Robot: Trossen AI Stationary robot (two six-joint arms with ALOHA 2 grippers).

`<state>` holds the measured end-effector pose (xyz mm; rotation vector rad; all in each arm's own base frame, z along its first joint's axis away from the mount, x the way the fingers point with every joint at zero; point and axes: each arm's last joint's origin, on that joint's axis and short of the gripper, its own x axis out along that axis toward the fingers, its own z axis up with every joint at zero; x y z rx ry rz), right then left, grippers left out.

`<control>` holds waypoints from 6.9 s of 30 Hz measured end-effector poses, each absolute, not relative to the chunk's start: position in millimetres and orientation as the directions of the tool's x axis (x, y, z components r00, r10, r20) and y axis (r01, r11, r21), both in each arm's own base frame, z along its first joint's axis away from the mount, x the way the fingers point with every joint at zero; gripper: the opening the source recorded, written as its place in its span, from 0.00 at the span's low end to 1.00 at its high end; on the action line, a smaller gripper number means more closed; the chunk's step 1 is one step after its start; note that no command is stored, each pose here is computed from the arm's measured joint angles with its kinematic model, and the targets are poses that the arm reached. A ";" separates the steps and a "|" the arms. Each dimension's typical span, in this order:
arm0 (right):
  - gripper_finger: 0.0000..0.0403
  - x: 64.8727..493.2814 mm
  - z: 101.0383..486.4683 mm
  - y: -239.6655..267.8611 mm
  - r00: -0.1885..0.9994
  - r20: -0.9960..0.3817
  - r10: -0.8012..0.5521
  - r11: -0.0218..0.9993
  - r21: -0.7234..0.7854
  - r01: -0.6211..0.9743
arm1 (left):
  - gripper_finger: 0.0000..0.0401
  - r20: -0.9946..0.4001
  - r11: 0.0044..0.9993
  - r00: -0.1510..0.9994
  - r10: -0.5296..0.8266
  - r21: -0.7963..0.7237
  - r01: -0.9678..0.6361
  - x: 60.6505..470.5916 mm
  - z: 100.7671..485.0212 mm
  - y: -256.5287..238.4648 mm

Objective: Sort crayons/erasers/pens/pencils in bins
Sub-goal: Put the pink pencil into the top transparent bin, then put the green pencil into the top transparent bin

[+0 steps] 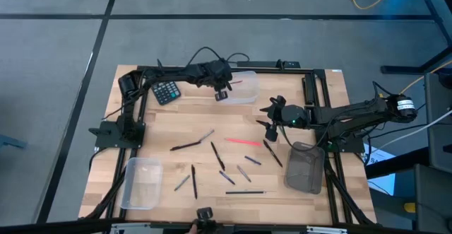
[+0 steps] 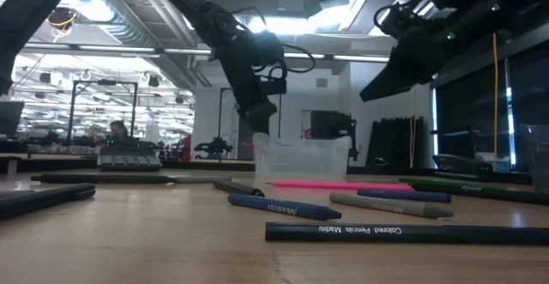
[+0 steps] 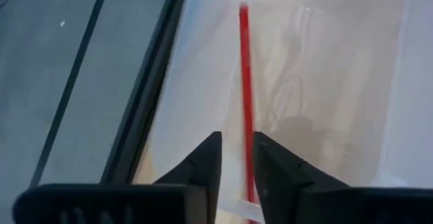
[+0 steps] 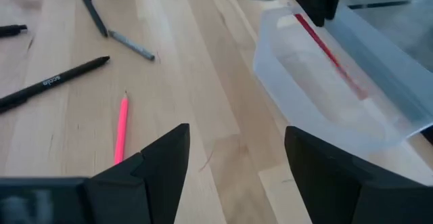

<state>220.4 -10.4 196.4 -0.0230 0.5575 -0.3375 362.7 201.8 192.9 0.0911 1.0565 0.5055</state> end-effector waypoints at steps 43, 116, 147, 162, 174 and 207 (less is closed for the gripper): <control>0.61 218.3 222.0 -14.6 0.642 -0.610 -0.464 0.883 -0.264 0.387 | 0.19 -0.871 0.998 0.489 -0.049 -0.024 0.057 401.8 108.4 4.3; 0.61 159.1 264.3 7.7 0.045 -0.998 -0.033 0.902 -0.010 0.431 | 0.26 -0.561 0.954 0.826 0.057 0.275 0.121 527.8 190.7 125.6; 0.61 160.9 264.8 12.4 0.080 -0.987 -0.141 0.870 -0.085 0.486 | 0.25 -0.765 0.990 0.641 0.061 0.127 0.057 555.2 134.5 101.3; 0.61 159.5 258.6 20.3 0.079 -0.986 -0.147 0.889 -0.097 0.448 | 0.25 -0.896 0.985 0.445 0.008 0.084 0.151 523.4 184.0 88.6; 0.61 162.3 258.1 23.1 0.111 -0.984 -0.140 0.890 -0.076 0.450 | 0.24 -0.955 0.924 0.297 0.010 0.122 0.362 517.6 146.2 33.6; 0.61 162.9 258.2 23.3 0.116 -0.984 -0.138 0.890 -0.071 0.450 | 0.13 -0.937 0.964 0.342 -0.072 0.023 0.266 517.5 136.2 77.0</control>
